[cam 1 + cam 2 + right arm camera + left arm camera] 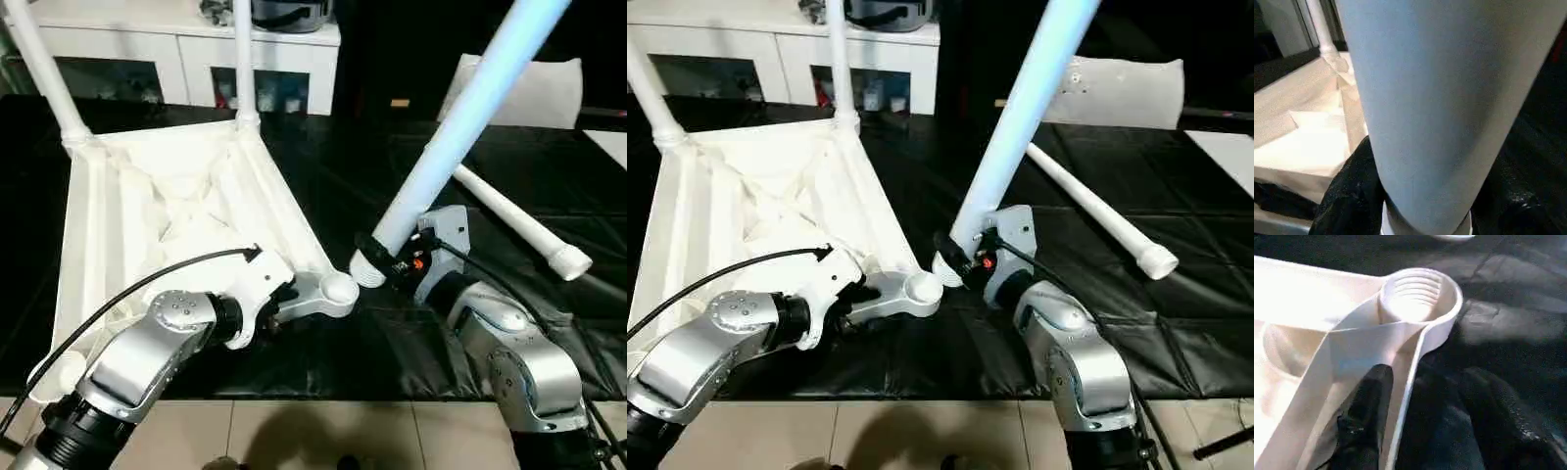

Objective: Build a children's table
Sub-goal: Insert table leg to table base

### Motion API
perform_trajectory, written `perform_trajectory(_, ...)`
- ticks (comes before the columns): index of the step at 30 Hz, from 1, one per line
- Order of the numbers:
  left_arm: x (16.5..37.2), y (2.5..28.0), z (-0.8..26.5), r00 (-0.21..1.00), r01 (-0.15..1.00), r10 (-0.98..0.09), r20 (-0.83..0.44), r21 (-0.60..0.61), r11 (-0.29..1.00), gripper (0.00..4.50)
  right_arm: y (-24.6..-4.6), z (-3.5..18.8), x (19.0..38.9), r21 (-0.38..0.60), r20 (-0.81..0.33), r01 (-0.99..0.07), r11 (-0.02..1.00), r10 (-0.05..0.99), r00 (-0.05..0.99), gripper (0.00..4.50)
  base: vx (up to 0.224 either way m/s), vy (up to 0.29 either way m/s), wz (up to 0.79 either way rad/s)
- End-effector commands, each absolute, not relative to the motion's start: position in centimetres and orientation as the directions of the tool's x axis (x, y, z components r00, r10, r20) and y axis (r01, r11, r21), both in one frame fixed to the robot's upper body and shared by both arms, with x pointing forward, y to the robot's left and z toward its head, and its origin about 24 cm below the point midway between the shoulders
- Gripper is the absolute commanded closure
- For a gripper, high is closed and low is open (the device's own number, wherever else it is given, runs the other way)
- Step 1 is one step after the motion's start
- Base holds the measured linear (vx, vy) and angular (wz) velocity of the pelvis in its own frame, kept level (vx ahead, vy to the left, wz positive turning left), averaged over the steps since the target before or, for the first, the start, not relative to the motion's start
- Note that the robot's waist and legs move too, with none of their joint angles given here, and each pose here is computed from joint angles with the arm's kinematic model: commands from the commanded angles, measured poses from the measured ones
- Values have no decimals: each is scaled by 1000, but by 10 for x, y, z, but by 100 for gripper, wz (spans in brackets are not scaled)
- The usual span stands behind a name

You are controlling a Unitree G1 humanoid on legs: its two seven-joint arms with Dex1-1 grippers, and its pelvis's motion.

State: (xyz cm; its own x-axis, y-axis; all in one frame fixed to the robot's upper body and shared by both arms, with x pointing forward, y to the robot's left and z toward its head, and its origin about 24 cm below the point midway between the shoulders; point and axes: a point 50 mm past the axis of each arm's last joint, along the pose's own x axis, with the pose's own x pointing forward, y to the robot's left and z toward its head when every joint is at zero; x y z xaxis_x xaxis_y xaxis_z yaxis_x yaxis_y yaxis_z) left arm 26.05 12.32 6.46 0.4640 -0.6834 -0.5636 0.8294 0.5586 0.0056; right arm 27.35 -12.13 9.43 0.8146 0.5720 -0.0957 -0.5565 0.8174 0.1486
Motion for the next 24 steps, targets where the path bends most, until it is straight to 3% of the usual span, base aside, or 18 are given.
perform_trajectory(1, 266, 121, 70, 486, 823, -668, -564, 40, 566, 206, -122, 98, 273, 143, -76, -561, 816, 574, 815, 259, 0, 0, 0)
perform_trajectory(4, 269, 120, 69, 498, 817, -653, -570, 55, 575, 222, -121, 98, 273, 145, -75, -562, 815, 575, 815, 259, 0, 0, 0)
perform_trajectory(6, 272, 120, 69, 502, 814, -652, -568, 56, 578, 262, -121, 98, 274, 147, -74, -562, 814, 575, 815, 259, -31, -19, 3)
perform_trajectory(10, 276, 120, 68, 507, 805, -631, -587, 60, 590, 263, -122, 97, 274, 149, -76, -559, 815, 574, 816, 259, -10, -110, 10)
perform_trajectory(11, 276, 121, 67, 505, 806, -628, -592, 64, 588, 301, -122, 97, 274, 149, -77, -560, 815, 574, 815, 259, 19, -95, -2)
perform_trajectory(16, 274, 124, 63, 477, 816, -618, -624, 54, 575, 313, -122, 97, 273, 148, -81, -563, 813, 577, 813, 259, 2, -33, 10)
perform_trajectory(24, 280, 130, 60, 498, 808, -590, -636, 92, 583, 385, -121, 96, 274, 148, -80, -565, 812, 579, 811, 259, 0, 0, 0)
